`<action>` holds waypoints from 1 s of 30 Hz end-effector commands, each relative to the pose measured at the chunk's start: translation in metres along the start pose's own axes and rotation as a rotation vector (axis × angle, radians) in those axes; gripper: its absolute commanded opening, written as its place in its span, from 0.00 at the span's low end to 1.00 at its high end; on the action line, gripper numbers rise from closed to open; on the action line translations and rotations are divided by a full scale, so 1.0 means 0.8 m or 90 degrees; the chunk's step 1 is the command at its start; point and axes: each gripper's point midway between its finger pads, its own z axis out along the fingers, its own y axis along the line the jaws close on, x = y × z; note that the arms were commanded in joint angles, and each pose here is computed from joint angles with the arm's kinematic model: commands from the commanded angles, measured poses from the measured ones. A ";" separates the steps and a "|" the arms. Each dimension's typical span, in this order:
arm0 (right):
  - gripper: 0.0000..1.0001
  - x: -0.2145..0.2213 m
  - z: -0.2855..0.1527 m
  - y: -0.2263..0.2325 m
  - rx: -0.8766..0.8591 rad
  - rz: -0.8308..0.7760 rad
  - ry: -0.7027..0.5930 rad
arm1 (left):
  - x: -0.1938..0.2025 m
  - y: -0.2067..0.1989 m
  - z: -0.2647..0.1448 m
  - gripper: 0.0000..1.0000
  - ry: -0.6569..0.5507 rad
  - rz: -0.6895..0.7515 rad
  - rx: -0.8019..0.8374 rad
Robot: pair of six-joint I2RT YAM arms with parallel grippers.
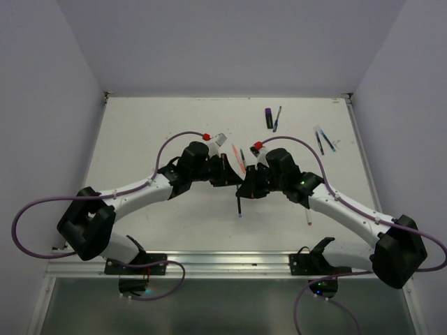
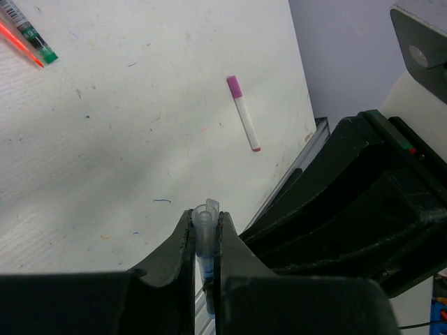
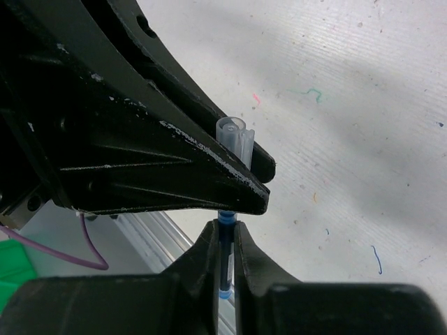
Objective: Open the pen caps
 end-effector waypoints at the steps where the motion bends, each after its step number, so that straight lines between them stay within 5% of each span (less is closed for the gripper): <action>1: 0.16 -0.014 0.000 0.022 -0.043 -0.015 -0.017 | -0.015 -0.004 -0.002 0.00 -0.027 0.008 -0.005; 6: 0.22 -0.014 0.011 0.019 -0.042 -0.011 -0.013 | -0.019 -0.010 -0.006 0.00 -0.036 -0.016 -0.002; 8: 0.00 -0.014 0.012 0.017 -0.037 -0.012 -0.015 | -0.021 -0.010 -0.007 0.00 -0.042 -0.034 -0.011; 12: 0.00 0.003 0.015 0.003 0.024 -0.030 -0.001 | -0.040 -0.005 -0.012 0.00 -0.079 -0.073 -0.057; 21: 0.00 0.065 0.018 -0.033 0.157 -0.073 0.052 | -0.171 0.032 -0.025 0.00 -0.145 -0.017 -0.179; 30: 0.00 0.004 0.000 -0.063 0.239 -0.086 0.010 | -0.169 0.060 -0.053 0.00 -0.162 -0.025 -0.167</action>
